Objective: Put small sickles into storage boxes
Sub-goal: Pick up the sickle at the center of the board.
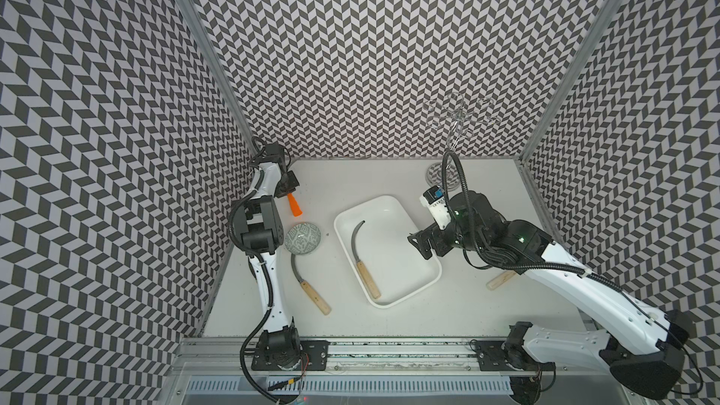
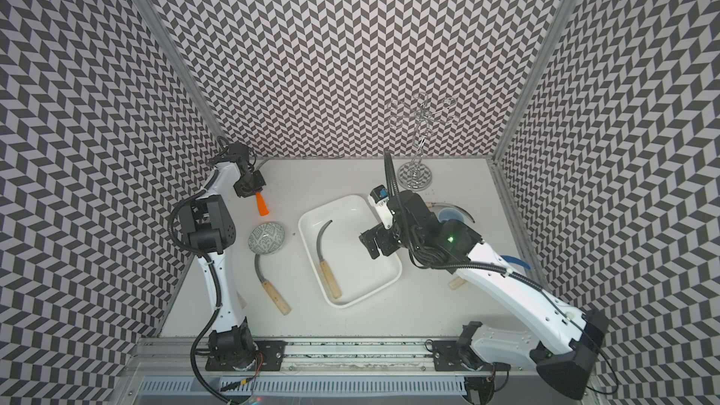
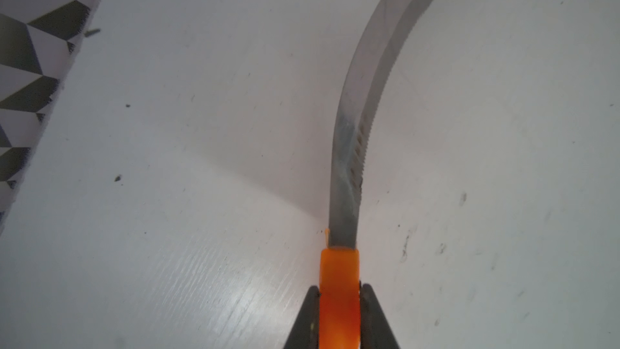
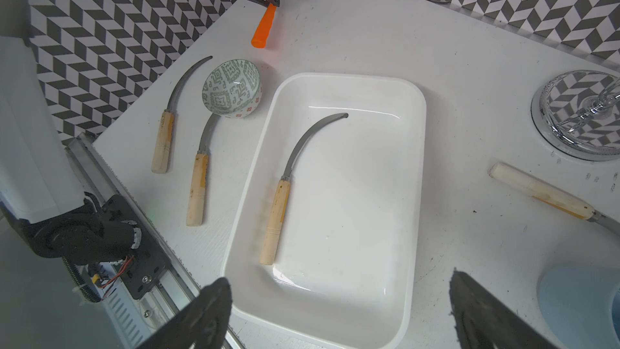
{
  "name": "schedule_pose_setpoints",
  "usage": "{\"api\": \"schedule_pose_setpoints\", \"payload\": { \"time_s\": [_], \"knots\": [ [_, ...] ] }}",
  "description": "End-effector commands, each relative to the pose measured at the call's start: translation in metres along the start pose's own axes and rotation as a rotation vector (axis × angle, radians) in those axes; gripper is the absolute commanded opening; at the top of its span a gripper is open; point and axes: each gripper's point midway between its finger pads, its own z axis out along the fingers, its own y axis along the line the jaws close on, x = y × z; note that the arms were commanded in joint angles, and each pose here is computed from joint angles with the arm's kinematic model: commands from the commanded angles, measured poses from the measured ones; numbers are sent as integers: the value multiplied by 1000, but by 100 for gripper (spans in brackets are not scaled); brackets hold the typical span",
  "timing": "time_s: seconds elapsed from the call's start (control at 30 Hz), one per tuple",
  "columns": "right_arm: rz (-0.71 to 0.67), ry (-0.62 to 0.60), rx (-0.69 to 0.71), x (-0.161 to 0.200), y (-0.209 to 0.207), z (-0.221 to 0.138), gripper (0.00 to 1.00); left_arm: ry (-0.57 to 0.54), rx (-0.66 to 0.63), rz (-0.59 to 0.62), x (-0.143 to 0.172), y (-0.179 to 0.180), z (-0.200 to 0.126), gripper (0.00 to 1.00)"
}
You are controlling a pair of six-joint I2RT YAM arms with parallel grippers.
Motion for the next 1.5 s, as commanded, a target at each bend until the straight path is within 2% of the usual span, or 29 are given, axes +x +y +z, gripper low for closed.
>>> {"api": "schedule_pose_setpoints", "payload": {
  "time_s": [0.0,0.33,0.67,0.93,1.2,1.47],
  "knots": [
    [-2,-31,-25,-5,4,-4,100,-43,45,-35,-18,-6,-16,8],
    [-11,-41,24,-7,-7,-8,100,-42,86,-73,-12,-13,-34,8],
    [-1,-39,34,-2,-19,-10,100,-105,169,-79,-17,-26,-76,8],
    [34,-59,73,-6,-41,-18,100,-112,214,-27,3,-60,-99,8],
    [69,-49,39,0,-39,-17,100,-135,290,-13,21,-92,-138,8],
    [96,-27,40,13,-39,-21,100,-136,338,-5,57,-103,-174,8]
  ]
}}
